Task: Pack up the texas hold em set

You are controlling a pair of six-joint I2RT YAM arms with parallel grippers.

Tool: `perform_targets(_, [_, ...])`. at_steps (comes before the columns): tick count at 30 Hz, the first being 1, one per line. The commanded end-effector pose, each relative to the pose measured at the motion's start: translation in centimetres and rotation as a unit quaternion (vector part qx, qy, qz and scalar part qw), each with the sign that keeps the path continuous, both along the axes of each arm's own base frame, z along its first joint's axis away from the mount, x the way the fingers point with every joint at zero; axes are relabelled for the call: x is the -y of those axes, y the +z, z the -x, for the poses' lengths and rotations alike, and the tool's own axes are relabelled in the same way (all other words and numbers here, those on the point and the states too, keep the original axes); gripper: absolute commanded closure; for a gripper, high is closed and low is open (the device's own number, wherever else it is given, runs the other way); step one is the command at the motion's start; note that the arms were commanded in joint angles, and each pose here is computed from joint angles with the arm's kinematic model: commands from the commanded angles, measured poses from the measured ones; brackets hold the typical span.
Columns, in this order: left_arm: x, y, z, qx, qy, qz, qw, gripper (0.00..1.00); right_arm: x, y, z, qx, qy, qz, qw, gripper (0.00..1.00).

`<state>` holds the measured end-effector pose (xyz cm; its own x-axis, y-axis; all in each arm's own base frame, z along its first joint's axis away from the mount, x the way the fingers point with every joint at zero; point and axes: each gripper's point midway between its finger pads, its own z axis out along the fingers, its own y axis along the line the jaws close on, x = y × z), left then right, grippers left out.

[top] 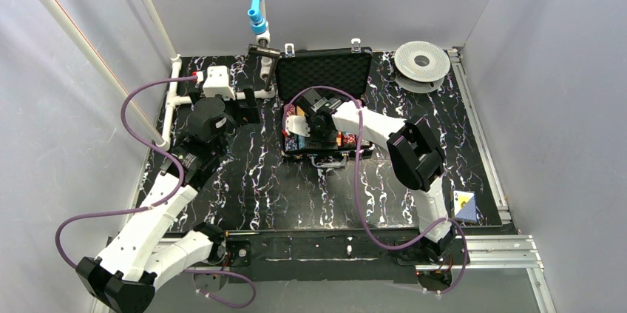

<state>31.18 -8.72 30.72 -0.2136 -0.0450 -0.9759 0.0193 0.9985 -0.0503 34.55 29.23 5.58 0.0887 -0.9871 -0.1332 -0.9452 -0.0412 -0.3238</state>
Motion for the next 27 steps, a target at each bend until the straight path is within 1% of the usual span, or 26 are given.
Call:
perform_targets(1, [-0.1, 0.3, 0.1, 0.005, 0.000, 0.004, 1.000, 0.02, -0.6, 2.7, 0.4, 0.004, 0.018, -0.030, 0.999, 0.41])
perform_targets(2, [-0.1, 0.2, 0.1, 0.005, -0.001, 0.004, 1.000, 0.02, -0.7, 2.7, 0.4, 0.003, 0.018, -0.032, 0.999, 0.37])
perform_targets(3, [-0.1, 0.2, 0.1, 0.004, -0.001, 0.004, 1.000, 0.02, -0.6, 2.7, 0.4, 0.004, 0.017, -0.029, 0.999, 0.35])
perform_targets(6, [0.0, 0.2, 0.1, 0.004, -0.002, 0.004, 1.000, 0.02, -0.5, 2.5, 0.5, -0.001, 0.017, -0.025, 1.000, 0.34])
perform_targets(12, [0.1, 0.1, 0.0, 0.003, -0.005, 0.005, 1.000, 0.02, -0.3, 2.4, 0.6, -0.001, 0.016, -0.025, 1.000, 0.23])
perform_targets(14, [0.2, 0.1, 0.0, 0.002, -0.006, 0.006, 1.000, 0.02, -0.3, 2.3, 0.5, 0.000, 0.015, -0.024, 1.000, 0.06])
perform_targets(15, [0.2, 0.0, 0.0, 0.001, -0.005, 0.005, 1.000, 0.02, -0.2, 2.2, 0.5, 0.001, 0.013, -0.021, 1.000, 0.02])
perform_targets(17, [0.2, 0.0, 0.0, 0.000, -0.005, 0.005, 1.000, 0.02, 0.0, 2.1, 0.4, 0.003, 0.011, -0.017, 1.000, 0.02])
perform_targets(21, [0.2, 0.0, 0.0, 0.000, -0.005, 0.005, 1.000, 0.02, -0.1, 2.5, 0.4, 0.006, 0.012, -0.022, 1.000, 0.05])
perform_targets(27, [0.2, 0.0, -0.1, -0.001, -0.006, 0.004, 1.000, 0.02, -0.1, 5.5, 0.7, 0.018, 0.002, -0.048, 0.999, 0.08])
